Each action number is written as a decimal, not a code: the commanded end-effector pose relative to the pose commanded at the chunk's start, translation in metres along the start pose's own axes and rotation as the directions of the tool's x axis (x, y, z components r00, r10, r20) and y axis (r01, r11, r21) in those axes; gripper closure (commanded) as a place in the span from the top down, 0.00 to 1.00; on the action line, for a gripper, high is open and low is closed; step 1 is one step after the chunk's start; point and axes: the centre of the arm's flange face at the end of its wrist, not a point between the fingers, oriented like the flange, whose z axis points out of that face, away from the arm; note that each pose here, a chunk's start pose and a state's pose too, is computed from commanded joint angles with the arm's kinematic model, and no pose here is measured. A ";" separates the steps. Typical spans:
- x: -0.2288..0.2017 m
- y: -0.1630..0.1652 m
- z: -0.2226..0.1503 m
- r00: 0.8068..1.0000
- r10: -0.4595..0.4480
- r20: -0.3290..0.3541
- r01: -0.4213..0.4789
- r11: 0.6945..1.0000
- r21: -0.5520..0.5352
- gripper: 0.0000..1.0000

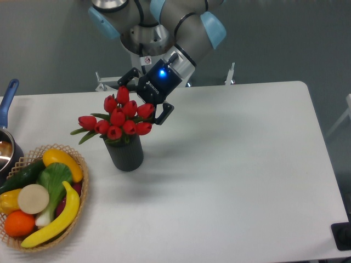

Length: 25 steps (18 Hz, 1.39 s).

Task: Pick up the flowers from the vase
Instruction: 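Close the gripper around the tulip stems just below the blooms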

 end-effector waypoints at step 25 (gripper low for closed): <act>0.034 0.008 -0.008 1.000 0.018 0.026 -0.019 1.000 0.012 0.00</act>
